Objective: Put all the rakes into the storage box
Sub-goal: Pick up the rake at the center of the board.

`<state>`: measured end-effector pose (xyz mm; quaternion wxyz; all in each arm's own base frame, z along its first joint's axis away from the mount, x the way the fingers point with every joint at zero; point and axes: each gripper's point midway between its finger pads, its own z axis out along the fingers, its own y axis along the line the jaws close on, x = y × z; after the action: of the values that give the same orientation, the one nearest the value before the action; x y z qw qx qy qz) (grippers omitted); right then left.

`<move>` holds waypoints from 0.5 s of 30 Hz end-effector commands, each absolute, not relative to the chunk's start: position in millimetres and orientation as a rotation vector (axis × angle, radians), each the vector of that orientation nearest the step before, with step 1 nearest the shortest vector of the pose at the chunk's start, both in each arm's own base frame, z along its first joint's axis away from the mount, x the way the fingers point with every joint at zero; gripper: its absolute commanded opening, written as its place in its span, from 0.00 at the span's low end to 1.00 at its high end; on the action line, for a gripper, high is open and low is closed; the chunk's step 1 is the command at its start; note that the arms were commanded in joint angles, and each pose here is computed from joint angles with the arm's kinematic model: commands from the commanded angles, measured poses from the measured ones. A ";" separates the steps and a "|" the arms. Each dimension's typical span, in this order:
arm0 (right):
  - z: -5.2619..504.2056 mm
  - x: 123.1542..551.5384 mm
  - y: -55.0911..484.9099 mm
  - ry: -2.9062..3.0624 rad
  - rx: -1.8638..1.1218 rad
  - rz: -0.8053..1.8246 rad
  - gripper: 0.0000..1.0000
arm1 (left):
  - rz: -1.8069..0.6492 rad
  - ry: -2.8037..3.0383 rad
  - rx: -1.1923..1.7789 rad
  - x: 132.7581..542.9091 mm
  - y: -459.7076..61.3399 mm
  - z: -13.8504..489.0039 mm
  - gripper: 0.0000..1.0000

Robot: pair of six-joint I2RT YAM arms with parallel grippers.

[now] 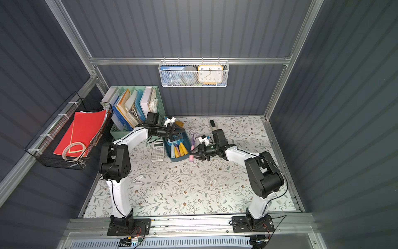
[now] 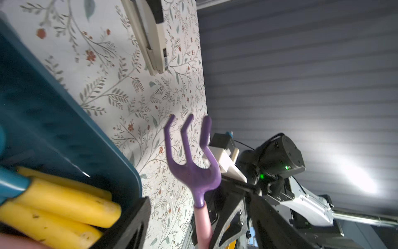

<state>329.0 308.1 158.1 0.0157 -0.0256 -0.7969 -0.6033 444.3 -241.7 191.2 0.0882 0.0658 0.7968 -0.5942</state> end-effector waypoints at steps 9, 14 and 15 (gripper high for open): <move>234.6 367.3 338.6 -2.241 0.092 -2.240 0.09 | -1.785 2.330 0.479 408.6 -268.1 214.9 0.71; 246.9 367.8 345.6 -2.241 0.152 -2.253 0.10 | -1.801 2.366 0.439 413.1 -269.1 204.4 0.68; 249.0 366.9 346.5 -2.241 0.164 -2.257 0.10 | -1.804 2.371 0.434 413.4 -269.2 203.5 0.68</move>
<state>371.4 338.9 219.0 0.0029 0.0009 -0.7229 -0.6910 413.5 -268.4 217.3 0.0843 0.1529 0.7784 -0.6029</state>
